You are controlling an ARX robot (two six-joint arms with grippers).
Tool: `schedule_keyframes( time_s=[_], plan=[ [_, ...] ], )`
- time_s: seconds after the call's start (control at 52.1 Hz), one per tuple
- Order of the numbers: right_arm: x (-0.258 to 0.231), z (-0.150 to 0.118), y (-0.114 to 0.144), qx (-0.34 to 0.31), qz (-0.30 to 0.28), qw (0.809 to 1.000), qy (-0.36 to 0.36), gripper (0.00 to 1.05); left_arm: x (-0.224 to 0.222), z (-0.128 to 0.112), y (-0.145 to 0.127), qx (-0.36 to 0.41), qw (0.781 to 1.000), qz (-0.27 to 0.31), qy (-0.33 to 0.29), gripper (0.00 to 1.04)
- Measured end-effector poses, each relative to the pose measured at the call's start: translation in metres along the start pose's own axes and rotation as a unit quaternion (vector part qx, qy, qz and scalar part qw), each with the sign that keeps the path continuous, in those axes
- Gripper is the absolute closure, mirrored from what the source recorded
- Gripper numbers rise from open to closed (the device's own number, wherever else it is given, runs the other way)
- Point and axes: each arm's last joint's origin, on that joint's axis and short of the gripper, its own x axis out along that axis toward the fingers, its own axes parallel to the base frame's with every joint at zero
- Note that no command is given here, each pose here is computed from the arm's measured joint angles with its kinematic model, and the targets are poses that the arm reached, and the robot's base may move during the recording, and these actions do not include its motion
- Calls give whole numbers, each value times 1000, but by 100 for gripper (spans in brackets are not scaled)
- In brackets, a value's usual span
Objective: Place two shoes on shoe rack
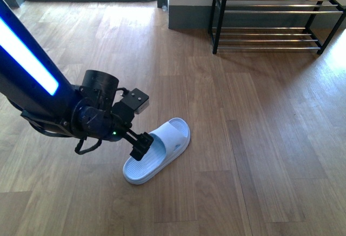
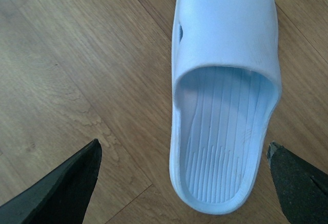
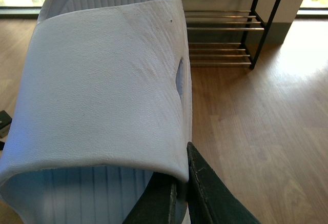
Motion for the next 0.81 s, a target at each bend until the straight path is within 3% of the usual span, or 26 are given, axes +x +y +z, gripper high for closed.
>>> schedule_keyframes(
  time_s=[0.807],
  plan=[
    [0,0,0,0,0,1000,0,103,30,-13,-3,17,1000,12,23,9]
  ],
)
